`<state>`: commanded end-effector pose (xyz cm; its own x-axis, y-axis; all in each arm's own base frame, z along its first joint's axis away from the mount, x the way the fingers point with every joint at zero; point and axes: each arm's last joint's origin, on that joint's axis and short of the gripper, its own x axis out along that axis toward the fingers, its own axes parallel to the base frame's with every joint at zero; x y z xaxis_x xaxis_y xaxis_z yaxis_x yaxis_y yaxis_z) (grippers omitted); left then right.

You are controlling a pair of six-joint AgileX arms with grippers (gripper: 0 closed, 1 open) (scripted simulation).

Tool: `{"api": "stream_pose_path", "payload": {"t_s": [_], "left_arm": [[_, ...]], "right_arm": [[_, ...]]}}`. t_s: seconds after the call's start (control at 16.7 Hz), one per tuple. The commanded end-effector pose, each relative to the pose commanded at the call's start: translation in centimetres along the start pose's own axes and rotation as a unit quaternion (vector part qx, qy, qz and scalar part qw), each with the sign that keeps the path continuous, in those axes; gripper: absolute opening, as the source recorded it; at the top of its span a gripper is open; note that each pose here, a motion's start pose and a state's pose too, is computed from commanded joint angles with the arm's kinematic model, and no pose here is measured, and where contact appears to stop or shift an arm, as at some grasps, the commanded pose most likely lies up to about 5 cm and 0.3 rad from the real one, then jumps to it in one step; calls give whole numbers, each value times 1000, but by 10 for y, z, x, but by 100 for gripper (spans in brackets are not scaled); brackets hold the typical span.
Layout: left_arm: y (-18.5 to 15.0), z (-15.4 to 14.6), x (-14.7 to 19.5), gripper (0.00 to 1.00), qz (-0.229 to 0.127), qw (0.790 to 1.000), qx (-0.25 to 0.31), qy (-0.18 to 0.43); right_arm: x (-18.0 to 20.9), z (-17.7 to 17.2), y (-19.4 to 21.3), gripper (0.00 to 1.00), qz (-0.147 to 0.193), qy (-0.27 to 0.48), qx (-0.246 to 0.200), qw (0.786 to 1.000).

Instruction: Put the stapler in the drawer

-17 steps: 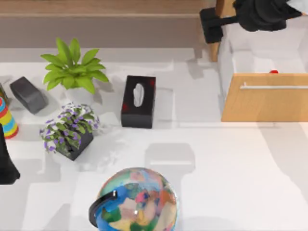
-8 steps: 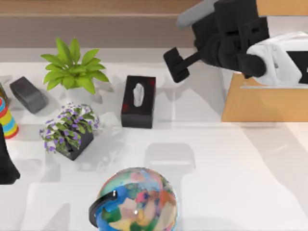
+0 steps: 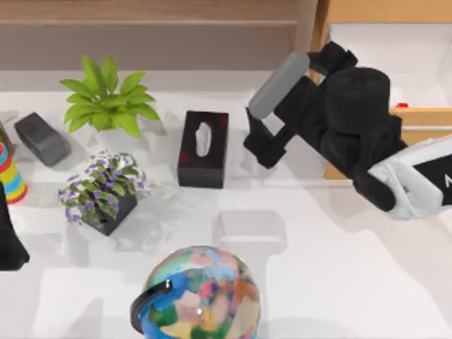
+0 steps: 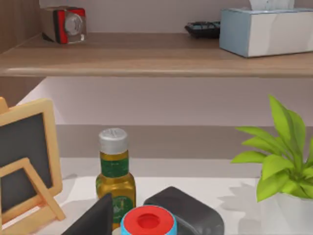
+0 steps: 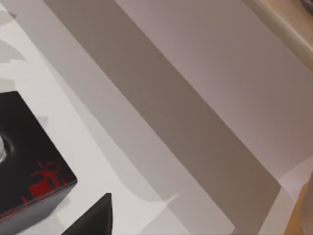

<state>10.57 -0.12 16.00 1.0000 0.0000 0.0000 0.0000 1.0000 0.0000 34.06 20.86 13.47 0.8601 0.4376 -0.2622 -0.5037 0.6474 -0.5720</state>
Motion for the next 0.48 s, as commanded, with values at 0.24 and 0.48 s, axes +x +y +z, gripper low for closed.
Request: {"api": "stream_pose_path", "payload": {"t_s": [0.24,0.48], "left_arm": [[0,0,0,100,0,1000,0,0],[0,0,0,100,0,1000,0,0]], "right_arm": [[-49,-29,22,100,-65,-36,-181,981],[-104,-70,21,100,-140,11,-330,934]]}}
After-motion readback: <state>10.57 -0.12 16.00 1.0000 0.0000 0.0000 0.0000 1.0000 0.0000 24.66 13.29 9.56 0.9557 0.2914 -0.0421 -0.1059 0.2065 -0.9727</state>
